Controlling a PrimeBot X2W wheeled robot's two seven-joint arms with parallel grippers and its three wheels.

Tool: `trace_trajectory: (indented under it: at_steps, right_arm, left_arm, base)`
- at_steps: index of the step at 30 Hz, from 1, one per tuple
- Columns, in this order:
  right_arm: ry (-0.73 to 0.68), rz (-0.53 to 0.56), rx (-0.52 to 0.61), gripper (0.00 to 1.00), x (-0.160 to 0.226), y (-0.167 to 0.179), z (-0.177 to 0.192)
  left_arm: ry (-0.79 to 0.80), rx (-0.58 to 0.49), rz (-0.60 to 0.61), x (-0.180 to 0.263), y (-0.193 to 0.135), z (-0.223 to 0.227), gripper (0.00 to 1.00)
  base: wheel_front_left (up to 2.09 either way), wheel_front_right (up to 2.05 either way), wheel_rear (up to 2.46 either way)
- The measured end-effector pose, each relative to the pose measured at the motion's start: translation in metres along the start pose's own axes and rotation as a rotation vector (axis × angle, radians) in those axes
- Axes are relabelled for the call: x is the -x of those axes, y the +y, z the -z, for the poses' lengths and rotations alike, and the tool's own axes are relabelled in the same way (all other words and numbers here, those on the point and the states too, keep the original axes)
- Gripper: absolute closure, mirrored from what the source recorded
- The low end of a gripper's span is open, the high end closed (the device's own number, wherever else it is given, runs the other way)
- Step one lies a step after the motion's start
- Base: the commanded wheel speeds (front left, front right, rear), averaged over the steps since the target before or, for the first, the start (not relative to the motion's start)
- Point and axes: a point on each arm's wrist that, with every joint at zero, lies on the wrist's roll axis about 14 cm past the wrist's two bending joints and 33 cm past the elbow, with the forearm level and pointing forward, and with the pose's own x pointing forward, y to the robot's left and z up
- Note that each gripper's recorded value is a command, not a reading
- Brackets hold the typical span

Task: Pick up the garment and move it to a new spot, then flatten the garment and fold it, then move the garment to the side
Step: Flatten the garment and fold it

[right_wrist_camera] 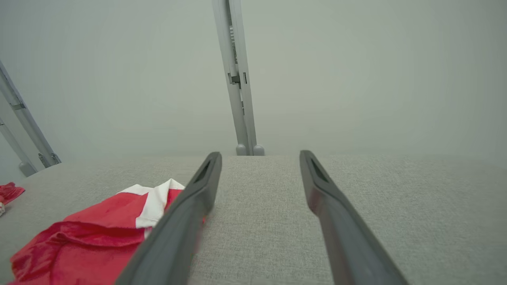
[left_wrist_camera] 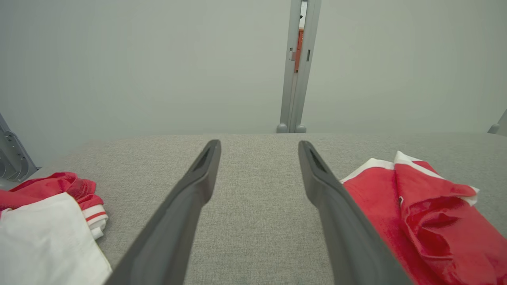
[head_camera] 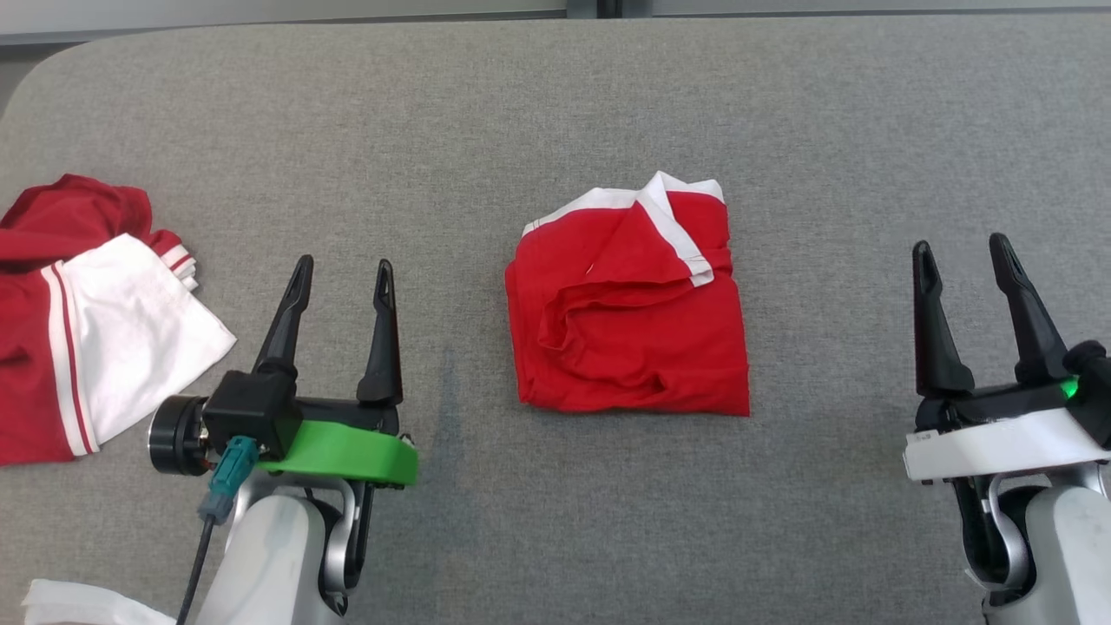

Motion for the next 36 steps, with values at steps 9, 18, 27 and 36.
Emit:
trace_trajectory:
  at_steps: [9,18,27,36]
  right_arm:
    - [0.017,0.058,-0.02,0.0,0.016,-0.006,-0.002]
    - [0.042,0.063,-0.017,0.0,0.019,-0.007,0.002]
    - [0.162,-0.033,-0.018,1.0,0.007,0.015,0.032]
    - [0.349,-0.231,-0.102,1.0,-0.019,0.078,0.097]
  left_arm:
    - [-0.005,-0.005,0.006,0.003,-0.003,-0.003,0.0]
    - [-0.006,-0.008,0.011,0.002,-0.003,-0.003,0.0]
    - [-0.007,-0.007,0.016,-0.002,-0.003,-0.002,0.0]
    - [-0.026,-0.015,0.017,-0.012,0.0,-0.005,0.0]
  base:
    - [0.0,0.0,0.0]
    - [0.0,0.0,0.0]
    - [0.0,0.0,0.0]
    - [0.0,0.0,0.0]
